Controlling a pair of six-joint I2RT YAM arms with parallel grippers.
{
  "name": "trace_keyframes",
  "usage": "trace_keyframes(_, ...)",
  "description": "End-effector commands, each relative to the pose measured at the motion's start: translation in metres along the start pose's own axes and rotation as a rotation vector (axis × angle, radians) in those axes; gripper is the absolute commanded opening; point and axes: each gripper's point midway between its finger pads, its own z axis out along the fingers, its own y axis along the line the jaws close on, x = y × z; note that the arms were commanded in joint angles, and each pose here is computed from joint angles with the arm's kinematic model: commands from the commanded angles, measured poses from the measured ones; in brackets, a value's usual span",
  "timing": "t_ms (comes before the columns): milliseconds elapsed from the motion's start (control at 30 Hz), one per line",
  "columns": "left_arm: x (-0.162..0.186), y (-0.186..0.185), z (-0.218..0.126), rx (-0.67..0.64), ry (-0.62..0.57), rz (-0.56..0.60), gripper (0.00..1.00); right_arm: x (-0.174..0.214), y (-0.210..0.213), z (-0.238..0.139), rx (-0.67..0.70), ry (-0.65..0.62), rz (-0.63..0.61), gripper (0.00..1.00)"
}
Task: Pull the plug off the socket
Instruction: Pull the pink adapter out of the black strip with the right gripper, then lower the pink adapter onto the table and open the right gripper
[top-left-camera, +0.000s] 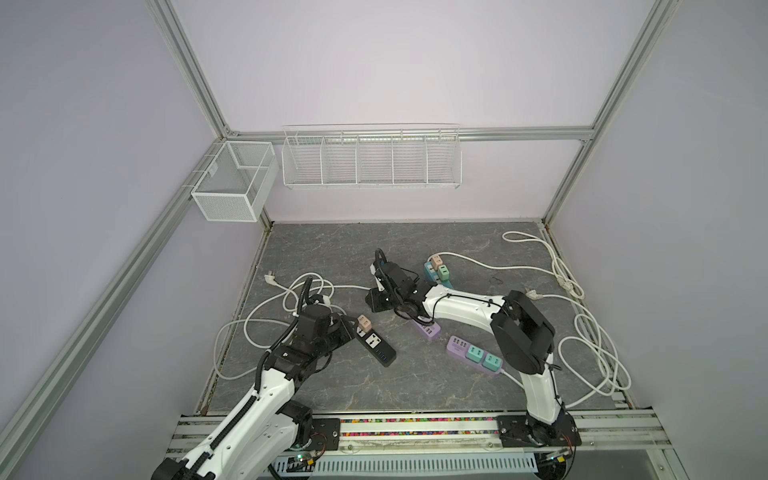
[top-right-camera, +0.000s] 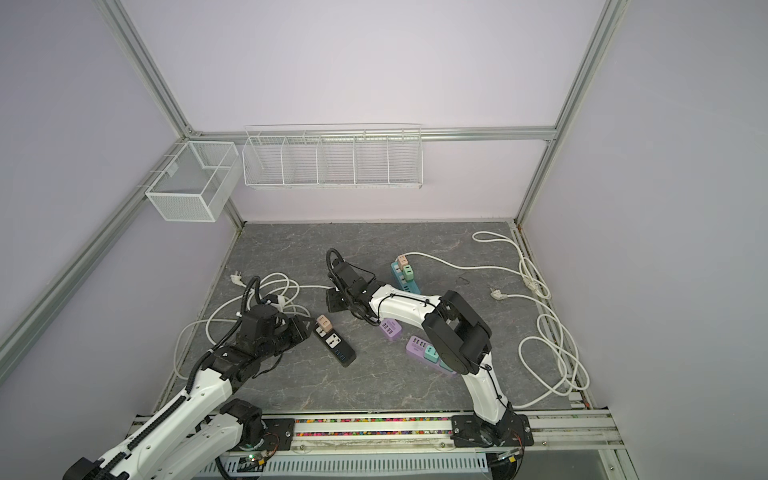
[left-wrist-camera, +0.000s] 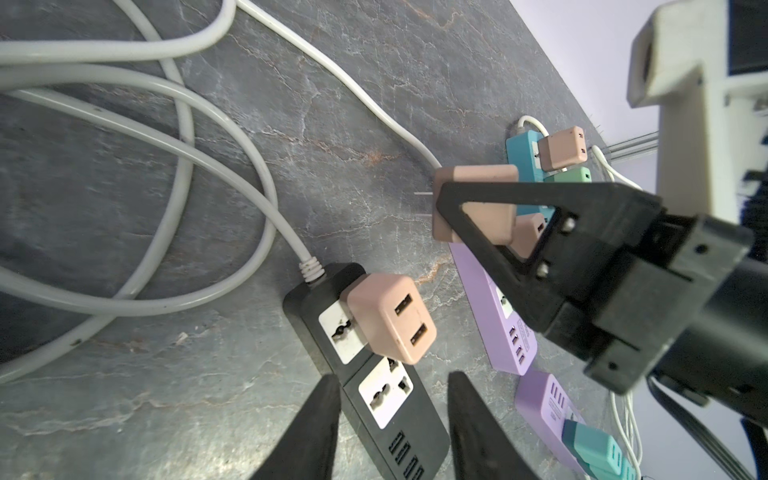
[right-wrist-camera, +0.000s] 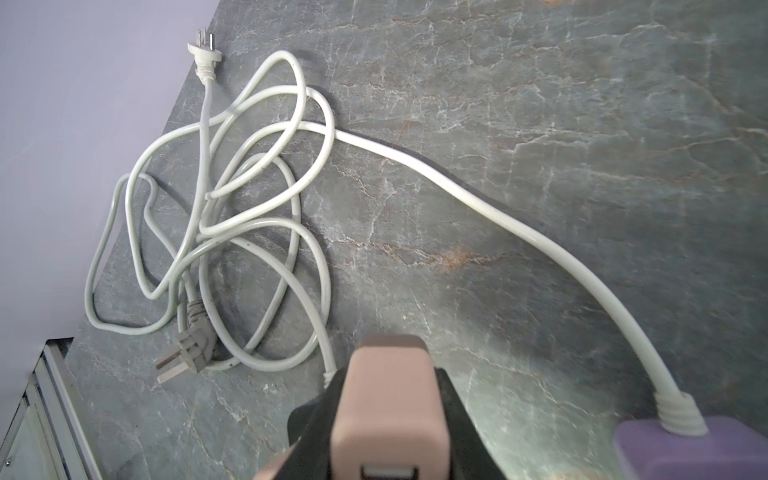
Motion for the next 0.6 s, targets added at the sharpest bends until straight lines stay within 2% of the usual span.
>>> trace_keyframes(0, -0.011, -0.003, -0.007, -0.018, -0.035, 0.023, 0.45, -0.011, 0.007, 0.012, -0.05, -0.022, 0.044, 0.14)
trace_keyframes(567, -0.003, 0.008, -0.008, -0.036, -0.035, 0.009, 0.45, 0.002, -0.005, 0.056, -0.063, 0.049, 0.062, 0.18)
